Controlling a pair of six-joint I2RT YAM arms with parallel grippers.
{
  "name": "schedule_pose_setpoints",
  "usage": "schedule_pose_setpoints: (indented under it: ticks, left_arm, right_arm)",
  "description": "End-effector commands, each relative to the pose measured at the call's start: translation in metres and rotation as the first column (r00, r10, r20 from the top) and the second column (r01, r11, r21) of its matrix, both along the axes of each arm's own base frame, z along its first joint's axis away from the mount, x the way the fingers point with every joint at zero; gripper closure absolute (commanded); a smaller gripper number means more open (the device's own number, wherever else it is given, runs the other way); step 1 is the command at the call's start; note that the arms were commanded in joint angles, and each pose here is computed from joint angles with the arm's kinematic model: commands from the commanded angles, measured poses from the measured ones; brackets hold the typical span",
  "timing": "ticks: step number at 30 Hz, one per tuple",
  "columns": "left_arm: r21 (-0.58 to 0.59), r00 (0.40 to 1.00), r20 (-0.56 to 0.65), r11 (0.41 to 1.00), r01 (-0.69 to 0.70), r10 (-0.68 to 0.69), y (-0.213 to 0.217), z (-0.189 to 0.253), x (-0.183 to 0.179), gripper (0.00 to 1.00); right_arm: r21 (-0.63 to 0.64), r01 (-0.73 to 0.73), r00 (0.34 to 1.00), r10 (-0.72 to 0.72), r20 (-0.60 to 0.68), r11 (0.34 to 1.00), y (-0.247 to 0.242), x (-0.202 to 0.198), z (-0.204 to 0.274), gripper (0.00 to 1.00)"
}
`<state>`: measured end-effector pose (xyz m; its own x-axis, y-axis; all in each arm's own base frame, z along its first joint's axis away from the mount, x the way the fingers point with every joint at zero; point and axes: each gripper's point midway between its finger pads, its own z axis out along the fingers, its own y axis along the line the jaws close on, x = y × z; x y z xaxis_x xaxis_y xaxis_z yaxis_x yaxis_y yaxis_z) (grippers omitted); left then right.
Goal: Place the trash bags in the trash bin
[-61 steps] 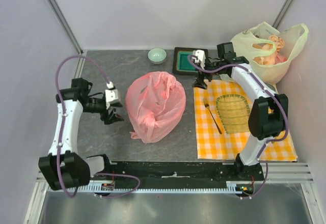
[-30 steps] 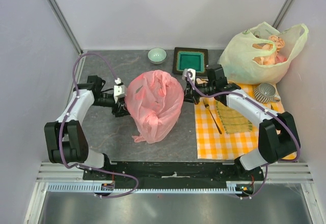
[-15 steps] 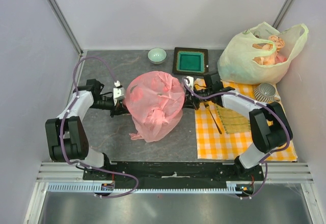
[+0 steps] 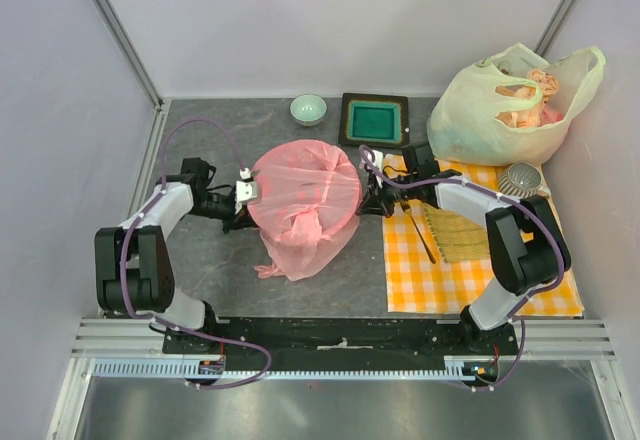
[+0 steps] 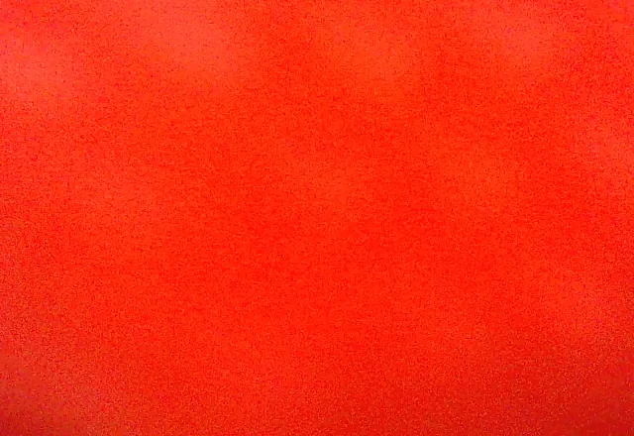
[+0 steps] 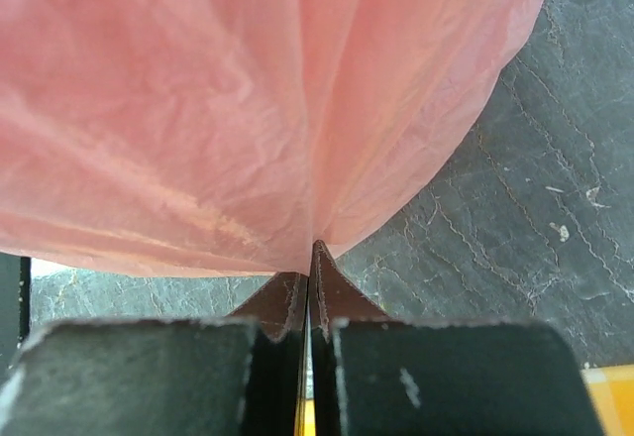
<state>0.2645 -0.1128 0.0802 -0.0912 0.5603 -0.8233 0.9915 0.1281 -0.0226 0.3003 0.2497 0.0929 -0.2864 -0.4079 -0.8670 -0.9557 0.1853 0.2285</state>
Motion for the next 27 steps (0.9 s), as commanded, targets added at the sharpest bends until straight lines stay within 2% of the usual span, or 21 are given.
schedule_pose_setpoints:
  ticks: [1, 2, 3, 4, 6, 11, 17, 22, 25, 27]
  left_arm:
    - [0.153, 0.994, -0.095, 0.987, -0.044, 0.059, 0.028, -0.029, -0.022, 0.80]
    - [0.107, 0.993, -0.086, 0.991, -0.076, 0.085, 0.029, -0.017, -0.019, 0.63]
    - [0.068, 0.995, -0.045, 0.994, -0.085, 0.088, 0.027, 0.002, -0.012, 0.35]
    - [0.010, 0.994, -0.056, 0.996, -0.090, 0.091, 0.022, 0.016, -0.015, 0.28]
    - [-0.024, 0.995, -0.006, 0.995, -0.095, 0.095, 0.024, 0.039, -0.010, 0.17]
    - [-0.015, 0.994, 0.081, 0.997, -0.072, 0.073, 0.031, 0.067, -0.014, 0.16]
    - [-0.115, 0.980, 0.182, 0.991, -0.066, 0.086, 0.022, 0.099, 0.014, 0.16]
    - [-0.173, 0.982, 0.175, 0.984, -0.036, 0.067, 0.007, 0.102, 0.028, 0.19]
    - [-0.212, 0.986, 0.160, 0.977, -0.013, 0.048, -0.004, 0.104, 0.029, 0.27]
    - [-0.238, 0.986, 0.162, 0.971, -0.006, 0.046, -0.008, 0.104, 0.028, 0.45]
  right_arm:
    - [0.012, 0.001, 1.000, -0.001, 0.028, 1.000, -0.005, 0.000, 0.025, 1.00]
    - [0.013, -0.004, 0.999, 0.004, 0.038, 1.000, -0.005, -0.001, 0.029, 1.00]
    - [0.021, -0.008, 0.998, 0.006, 0.062, 1.000, -0.006, 0.000, 0.039, 1.00]
    - [0.019, -0.015, 0.999, 0.014, 0.052, 1.000, -0.007, -0.004, 0.041, 1.00]
    - [0.018, -0.023, 0.997, 0.022, 0.076, 1.000, -0.009, -0.006, 0.050, 1.00]
    - [0.001, -0.032, 0.993, 0.032, 0.110, 0.999, -0.013, -0.008, 0.057, 1.00]
    - [-0.010, -0.049, 0.992, 0.050, 0.112, 0.999, -0.014, -0.007, 0.059, 1.00]
    - [-0.003, -0.056, 0.992, 0.056, 0.115, 0.998, -0.013, -0.006, 0.065, 1.00]
    - [-0.003, -0.058, 0.991, 0.058, 0.120, 0.998, -0.012, -0.004, 0.068, 1.00]
    - [-0.002, -0.060, 0.991, 0.060, 0.121, 0.998, -0.012, -0.003, 0.071, 1.00]
